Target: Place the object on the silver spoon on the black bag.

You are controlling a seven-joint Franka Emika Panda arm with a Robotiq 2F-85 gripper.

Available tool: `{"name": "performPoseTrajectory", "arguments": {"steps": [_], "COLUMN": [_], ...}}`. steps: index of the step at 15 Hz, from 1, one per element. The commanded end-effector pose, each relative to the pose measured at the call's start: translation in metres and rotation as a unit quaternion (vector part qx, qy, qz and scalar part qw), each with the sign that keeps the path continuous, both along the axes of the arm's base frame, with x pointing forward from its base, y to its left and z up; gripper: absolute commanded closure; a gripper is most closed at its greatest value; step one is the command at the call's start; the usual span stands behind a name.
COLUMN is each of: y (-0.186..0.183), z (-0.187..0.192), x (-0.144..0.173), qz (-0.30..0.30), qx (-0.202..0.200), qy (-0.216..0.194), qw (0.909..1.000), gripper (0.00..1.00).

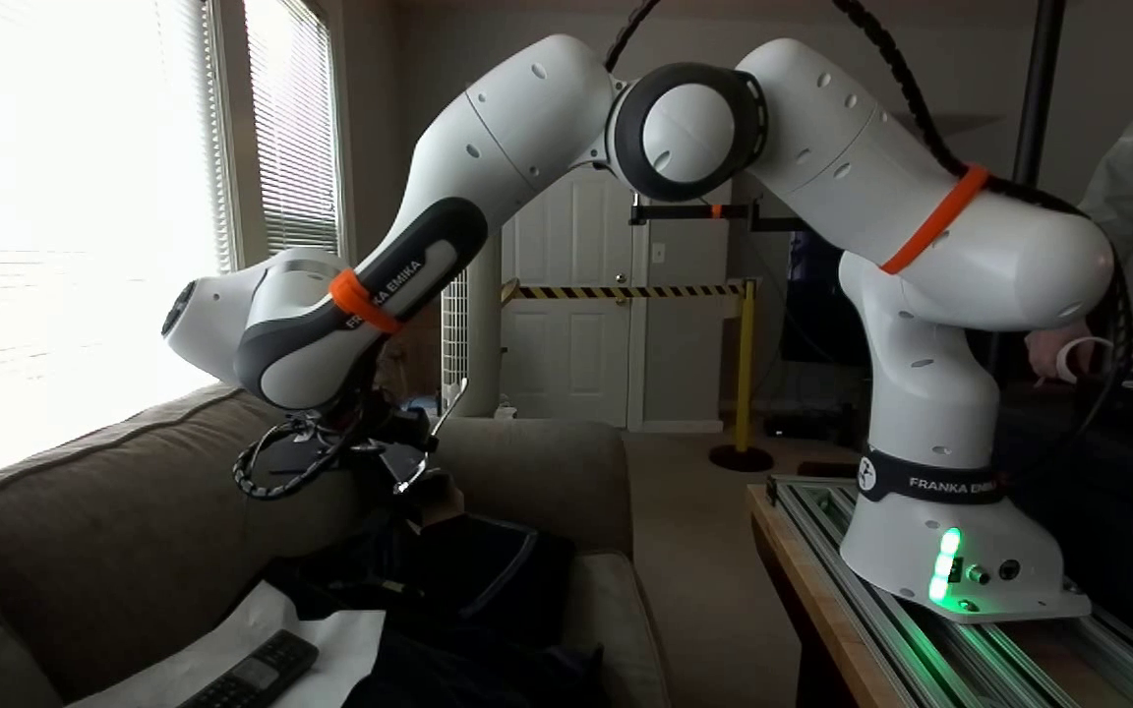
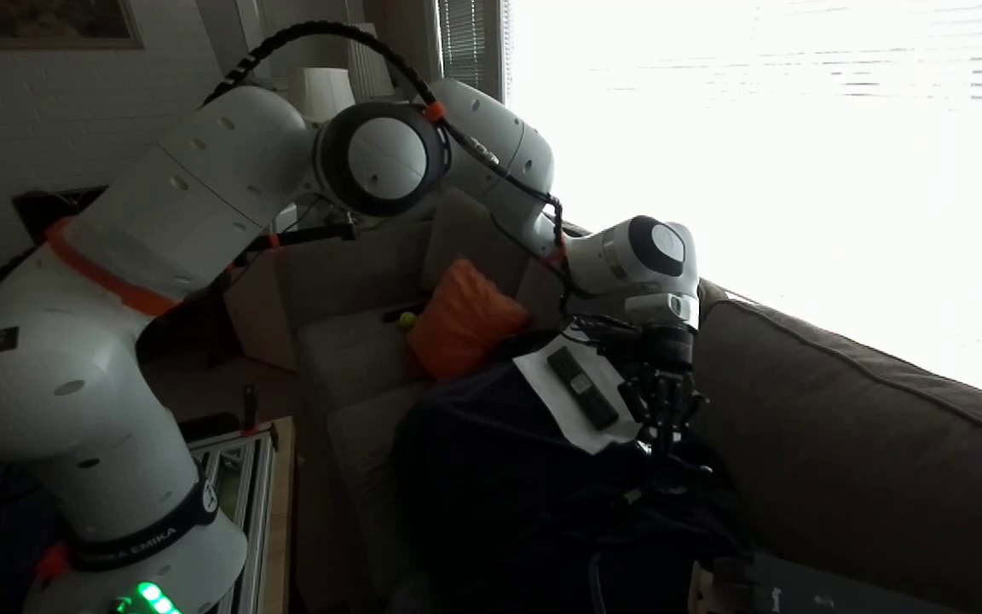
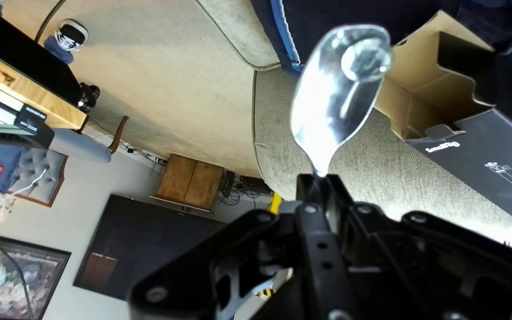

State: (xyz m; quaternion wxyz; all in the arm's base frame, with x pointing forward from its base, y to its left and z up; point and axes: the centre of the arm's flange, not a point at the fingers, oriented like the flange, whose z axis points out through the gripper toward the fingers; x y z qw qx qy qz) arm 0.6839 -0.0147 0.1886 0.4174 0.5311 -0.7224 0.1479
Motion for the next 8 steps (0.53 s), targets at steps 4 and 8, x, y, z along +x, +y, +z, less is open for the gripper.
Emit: {"name": "performPoseTrajectory", "arguments": {"steps": [4,8], "y": [0.0026,0.0016], "z": [-0.0024,-0.0045], "x": [0.0259,0.0307], "qz": [0.007,0.006], "qx": [-0.020,-0.018], "qy": [0.031,0.021], "qw": [0.9993,0.9996], "gripper": [0.98,0.98]}}
